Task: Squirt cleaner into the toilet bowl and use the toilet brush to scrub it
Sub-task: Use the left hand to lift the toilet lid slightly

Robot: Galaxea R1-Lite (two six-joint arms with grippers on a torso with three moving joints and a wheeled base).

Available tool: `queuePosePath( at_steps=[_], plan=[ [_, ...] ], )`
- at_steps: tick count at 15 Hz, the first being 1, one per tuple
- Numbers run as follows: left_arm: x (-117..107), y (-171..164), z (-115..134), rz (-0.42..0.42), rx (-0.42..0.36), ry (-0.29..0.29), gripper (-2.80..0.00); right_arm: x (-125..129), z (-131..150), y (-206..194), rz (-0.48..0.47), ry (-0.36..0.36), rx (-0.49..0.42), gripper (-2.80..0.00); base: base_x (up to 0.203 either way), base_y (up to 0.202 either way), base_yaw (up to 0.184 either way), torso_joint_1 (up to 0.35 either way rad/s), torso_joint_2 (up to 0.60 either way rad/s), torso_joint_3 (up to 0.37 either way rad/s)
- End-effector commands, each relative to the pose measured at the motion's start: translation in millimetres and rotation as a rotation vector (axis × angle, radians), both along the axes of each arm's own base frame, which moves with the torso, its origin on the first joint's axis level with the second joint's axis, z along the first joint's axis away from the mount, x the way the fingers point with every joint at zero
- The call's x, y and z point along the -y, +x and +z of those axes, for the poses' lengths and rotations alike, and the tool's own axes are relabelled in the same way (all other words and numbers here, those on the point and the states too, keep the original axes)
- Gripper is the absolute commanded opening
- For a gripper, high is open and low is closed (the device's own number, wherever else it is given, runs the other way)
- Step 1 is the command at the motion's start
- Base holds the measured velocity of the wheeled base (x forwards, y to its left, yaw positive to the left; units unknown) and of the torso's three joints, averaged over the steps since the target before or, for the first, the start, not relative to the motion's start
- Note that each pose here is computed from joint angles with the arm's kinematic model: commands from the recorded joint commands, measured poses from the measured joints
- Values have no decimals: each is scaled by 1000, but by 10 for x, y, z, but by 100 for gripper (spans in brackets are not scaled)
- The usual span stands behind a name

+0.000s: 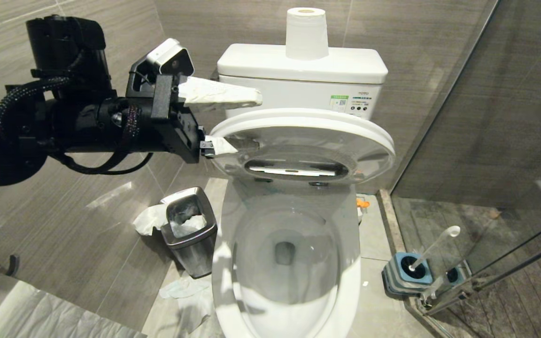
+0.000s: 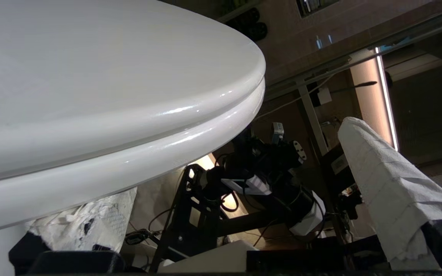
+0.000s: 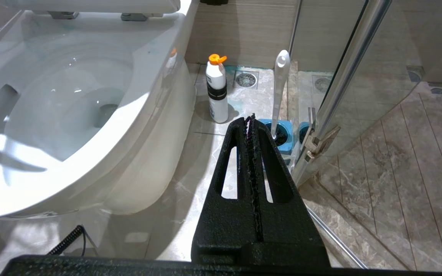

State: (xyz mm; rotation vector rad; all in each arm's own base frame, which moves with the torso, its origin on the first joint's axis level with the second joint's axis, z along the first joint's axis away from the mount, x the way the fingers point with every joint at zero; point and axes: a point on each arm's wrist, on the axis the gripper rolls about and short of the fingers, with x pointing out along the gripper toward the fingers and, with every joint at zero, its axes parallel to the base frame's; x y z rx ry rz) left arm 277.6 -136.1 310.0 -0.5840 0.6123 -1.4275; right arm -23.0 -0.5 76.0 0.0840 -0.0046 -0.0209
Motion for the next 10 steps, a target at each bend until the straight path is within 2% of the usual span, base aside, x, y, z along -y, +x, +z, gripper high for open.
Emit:
queuePosePath(
  at_steps=[1,4,10],
  plan=[
    [25,57,32,9,7,-5,0,0,0,0,0,0,-1,-280,0,0,0,0,0,0],
    [88,83,117,27,32,-16,0,0,-3,0,0,0,0,-280,0,0,0,0,0,0],
    [165,146,217,82,28,-35,0,0,-2,1,0,0,-2,-280,0,0,0,0,0,0]
  ],
)
